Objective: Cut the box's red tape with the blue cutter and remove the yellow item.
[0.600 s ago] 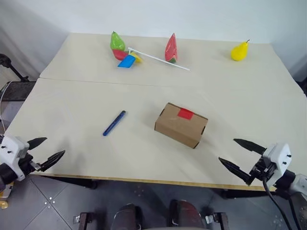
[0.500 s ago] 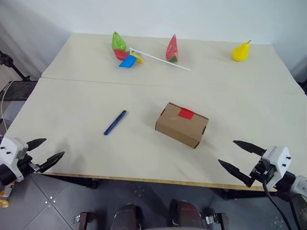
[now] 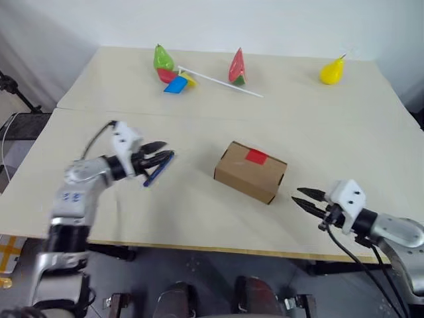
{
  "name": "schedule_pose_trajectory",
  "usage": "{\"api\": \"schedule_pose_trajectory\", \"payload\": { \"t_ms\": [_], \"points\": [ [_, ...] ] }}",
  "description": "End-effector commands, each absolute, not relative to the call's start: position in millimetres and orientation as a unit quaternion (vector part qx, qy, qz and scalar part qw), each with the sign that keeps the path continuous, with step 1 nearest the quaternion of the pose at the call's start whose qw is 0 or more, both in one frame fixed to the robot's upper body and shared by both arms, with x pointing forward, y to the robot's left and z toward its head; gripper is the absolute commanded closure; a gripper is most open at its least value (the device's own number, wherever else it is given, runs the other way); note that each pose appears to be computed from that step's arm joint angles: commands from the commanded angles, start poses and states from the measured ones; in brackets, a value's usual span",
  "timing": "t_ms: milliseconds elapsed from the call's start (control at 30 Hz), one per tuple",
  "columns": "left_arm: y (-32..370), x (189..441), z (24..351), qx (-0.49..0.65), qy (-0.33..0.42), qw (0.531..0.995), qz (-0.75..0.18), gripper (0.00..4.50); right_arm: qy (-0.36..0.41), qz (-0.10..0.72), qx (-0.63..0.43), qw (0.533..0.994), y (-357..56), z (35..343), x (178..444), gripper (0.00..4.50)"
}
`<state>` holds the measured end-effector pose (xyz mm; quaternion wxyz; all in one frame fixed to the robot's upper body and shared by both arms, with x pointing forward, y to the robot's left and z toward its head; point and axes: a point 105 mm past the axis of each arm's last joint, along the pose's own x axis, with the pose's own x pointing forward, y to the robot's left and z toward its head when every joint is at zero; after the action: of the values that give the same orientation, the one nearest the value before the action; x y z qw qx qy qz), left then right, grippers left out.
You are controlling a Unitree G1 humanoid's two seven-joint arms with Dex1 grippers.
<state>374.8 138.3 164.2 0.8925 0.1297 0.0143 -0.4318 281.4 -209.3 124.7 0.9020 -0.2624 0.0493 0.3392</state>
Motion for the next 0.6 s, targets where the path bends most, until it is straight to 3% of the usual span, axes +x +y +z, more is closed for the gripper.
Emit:
{"api": "schedule_pose_trajectory", "payload": {
  "t_ms": [33,167,367,467,600],
  "points": [
    [117.7,386.2,164.1,0.17,0.006,0.879,-0.445,4.4,0.027,0.322,-0.274,0.906,-202.2,130.3,291.6,4.5],
    [86.3,390.5,157.6,0.176,0.012,0.859,-0.48,4.46,0.029,0.313,-0.269,0.91,-191.6,126.9,298.0,4.5],
    [77.3,383.2,148.0,0.206,0.036,0.835,-0.509,4.46,0.026,0.21,-0.31,0.927,-217.3,130.9,322.4,4.5],
    [107.1,376.6,142.6,0.273,0.106,0.813,-0.503,4.46,0.027,0.164,-0.325,0.931,-233.5,131.2,340.4,4.5],
    [128.3,353.5,147.8,0.27,0.175,0.774,-0.546,4.46,0.013,0.183,-0.296,0.937,-228.6,132.1,358.3,4.5]
  ]
}}
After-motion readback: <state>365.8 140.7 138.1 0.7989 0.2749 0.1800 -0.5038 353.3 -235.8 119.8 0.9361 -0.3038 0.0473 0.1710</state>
